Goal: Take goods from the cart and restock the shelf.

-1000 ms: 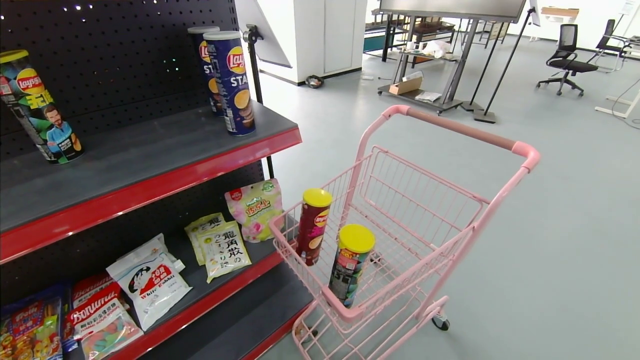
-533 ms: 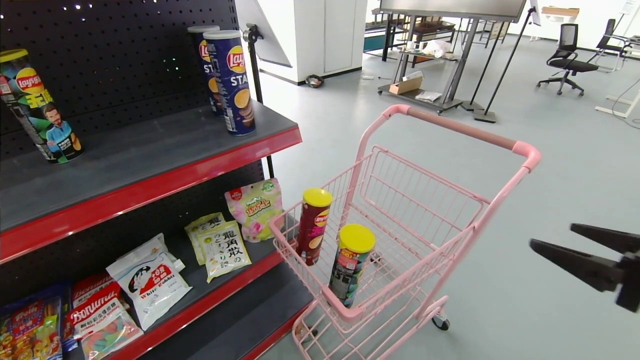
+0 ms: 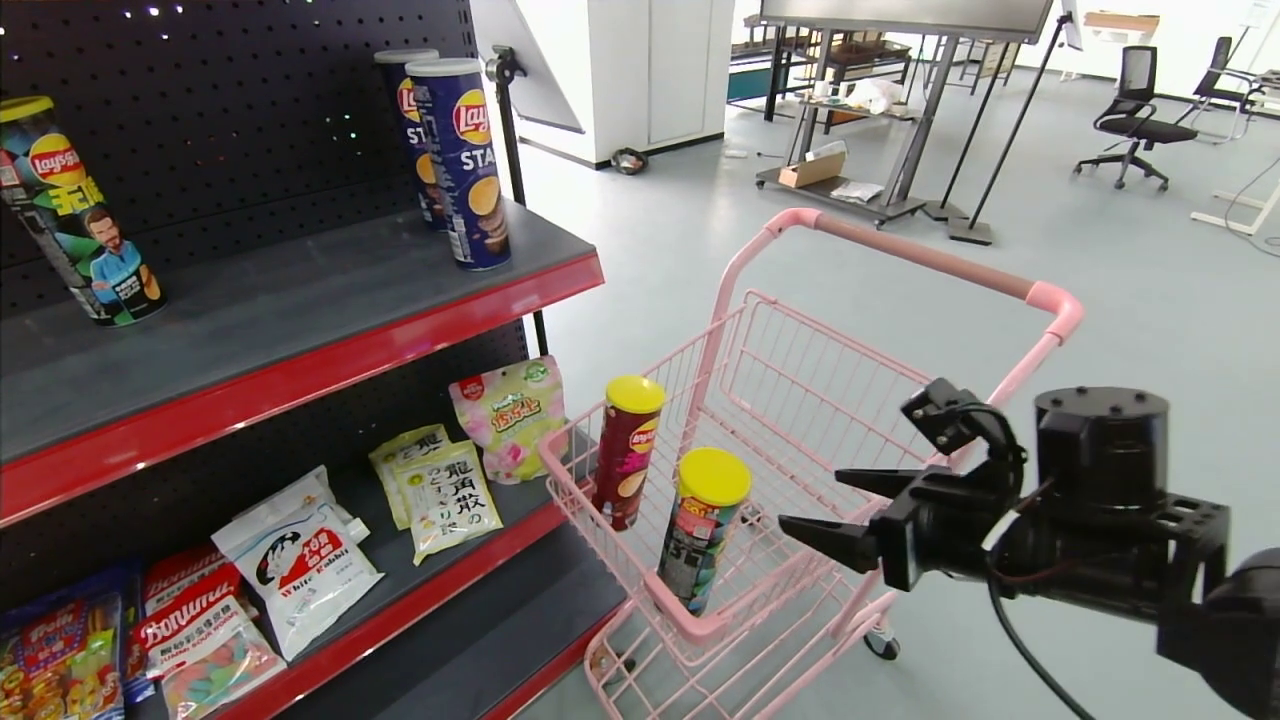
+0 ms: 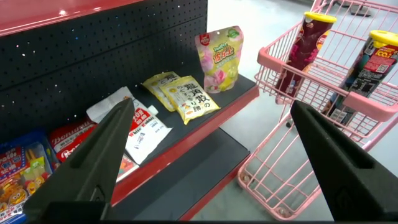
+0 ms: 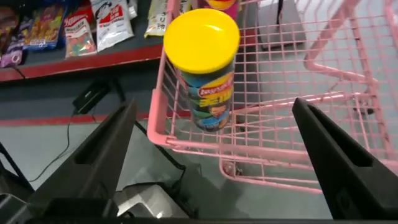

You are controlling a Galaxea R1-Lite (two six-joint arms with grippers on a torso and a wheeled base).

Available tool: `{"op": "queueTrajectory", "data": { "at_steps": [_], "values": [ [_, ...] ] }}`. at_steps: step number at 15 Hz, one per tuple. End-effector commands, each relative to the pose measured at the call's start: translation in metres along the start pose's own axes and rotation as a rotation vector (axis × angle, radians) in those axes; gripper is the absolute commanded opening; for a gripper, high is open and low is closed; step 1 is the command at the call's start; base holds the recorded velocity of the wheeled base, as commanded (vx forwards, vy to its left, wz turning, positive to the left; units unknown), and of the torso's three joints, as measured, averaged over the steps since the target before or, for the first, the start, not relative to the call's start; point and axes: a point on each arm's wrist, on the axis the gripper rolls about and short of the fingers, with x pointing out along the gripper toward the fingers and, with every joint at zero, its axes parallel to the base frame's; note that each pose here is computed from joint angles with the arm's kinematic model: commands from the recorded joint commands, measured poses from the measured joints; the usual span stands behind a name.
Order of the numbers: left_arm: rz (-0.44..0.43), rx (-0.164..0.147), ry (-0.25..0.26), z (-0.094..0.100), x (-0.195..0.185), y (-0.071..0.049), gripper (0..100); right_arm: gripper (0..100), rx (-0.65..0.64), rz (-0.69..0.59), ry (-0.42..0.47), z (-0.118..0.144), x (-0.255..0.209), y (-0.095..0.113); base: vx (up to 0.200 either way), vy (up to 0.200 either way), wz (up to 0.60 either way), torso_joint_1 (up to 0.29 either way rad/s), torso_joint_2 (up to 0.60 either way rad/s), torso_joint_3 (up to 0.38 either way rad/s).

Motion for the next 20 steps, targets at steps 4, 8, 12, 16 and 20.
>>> {"op": "queueTrajectory", "data": {
  "at_steps": [4,8,12,16,20],
  "values": [
    [0.0,0.001,0.002,0.0,0.0,0.0,100,100,-0.003,0.048,0.074,-0.035,0.061,-0.004,0.0,0.0,0.0,0.0,0.0,0.0],
    [0.0,-0.002,0.002,0.0,0.0,0.0,100,100,-0.016,0.056,0.008,-0.034,0.08,-0.01,0.0,0.0,0.0,0.0,0.0,0.0],
    [0.0,-0.002,0.002,0.0,0.0,0.0,100,100,-0.034,0.085,-0.008,-0.033,0.102,-0.006,0.0,0.0,0.0,0.0,0.0,0.0],
    [0.0,-0.002,0.002,0.0,0.0,0.0,100,100,-0.035,0.107,0.006,-0.04,0.119,-0.001,0.0,0.0,0.0,0.0,0.0,0.0],
    [0.0,-0.002,0.002,0.0,0.0,0.0,100,100,-0.031,0.104,-0.004,-0.041,0.132,-0.004,0.0,0.0,0.0,0.0,0.0,0.0]
  ]
}}
